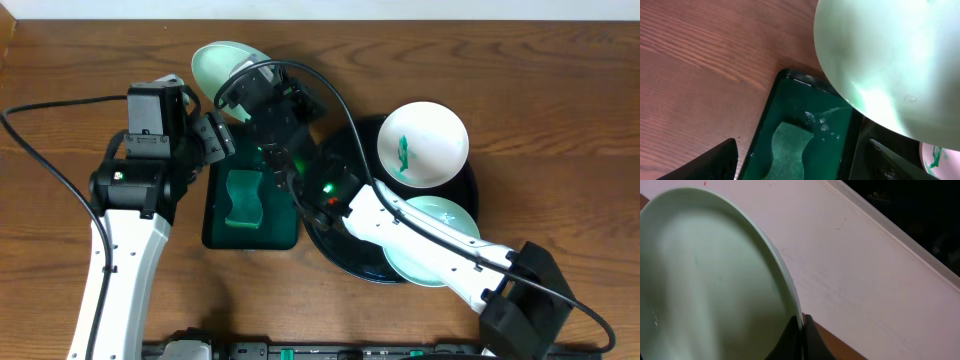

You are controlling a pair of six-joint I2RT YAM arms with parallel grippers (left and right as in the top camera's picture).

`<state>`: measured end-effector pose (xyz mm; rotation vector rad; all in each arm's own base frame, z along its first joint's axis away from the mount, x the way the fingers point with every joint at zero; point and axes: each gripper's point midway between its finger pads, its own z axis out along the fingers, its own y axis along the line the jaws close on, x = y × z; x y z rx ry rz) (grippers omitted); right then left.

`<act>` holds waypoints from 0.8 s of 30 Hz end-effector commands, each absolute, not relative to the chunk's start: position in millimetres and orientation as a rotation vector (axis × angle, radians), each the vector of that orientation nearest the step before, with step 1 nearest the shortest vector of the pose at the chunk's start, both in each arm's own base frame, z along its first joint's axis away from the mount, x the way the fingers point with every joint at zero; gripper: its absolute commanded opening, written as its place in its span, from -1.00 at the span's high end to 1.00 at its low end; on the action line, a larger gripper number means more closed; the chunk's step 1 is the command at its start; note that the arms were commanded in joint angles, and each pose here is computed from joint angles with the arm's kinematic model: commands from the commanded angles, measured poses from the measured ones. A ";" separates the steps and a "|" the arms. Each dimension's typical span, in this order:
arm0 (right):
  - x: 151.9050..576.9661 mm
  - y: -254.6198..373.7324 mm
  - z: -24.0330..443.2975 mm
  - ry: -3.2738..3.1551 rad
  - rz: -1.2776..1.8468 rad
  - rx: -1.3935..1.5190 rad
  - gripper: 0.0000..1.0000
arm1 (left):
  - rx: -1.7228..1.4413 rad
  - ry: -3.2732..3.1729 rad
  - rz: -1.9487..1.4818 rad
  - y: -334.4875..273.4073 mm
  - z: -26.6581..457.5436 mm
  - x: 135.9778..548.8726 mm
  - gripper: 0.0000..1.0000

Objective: Clean dirty plates on tray and stack at the side
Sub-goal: 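Carry the mint plate with the right gripper toward the right side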

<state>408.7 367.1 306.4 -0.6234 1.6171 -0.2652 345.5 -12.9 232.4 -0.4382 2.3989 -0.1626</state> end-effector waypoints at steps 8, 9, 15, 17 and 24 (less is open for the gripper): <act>408.3 367.7 317.4 1.603 -0.264 -0.598 0.98 | -0.440 2.382 -0.153 -10.3 239.1 347.8 -0.61; 408.3 367.7 317.3 1.603 -0.264 -0.598 0.98 | -0.441 2.382 -0.153 -10.3 239.1 347.7 -0.61; 408.6 367.0 315.8 1.608 -0.268 -0.602 0.98 | -0.441 2.382 -0.153 -10.3 239.1 347.7 -0.61; 408.6 367.0 315.8 1.608 -0.268 -0.602 0.98 | -0.440 2.382 -0.153 -10.3 239.1 347.8 -0.61; 408.6 366.9 315.8 1.608 -0.269 -0.603 0.98 | -0.440 2.382 -0.153 -10.3 239.1 347.8 -0.61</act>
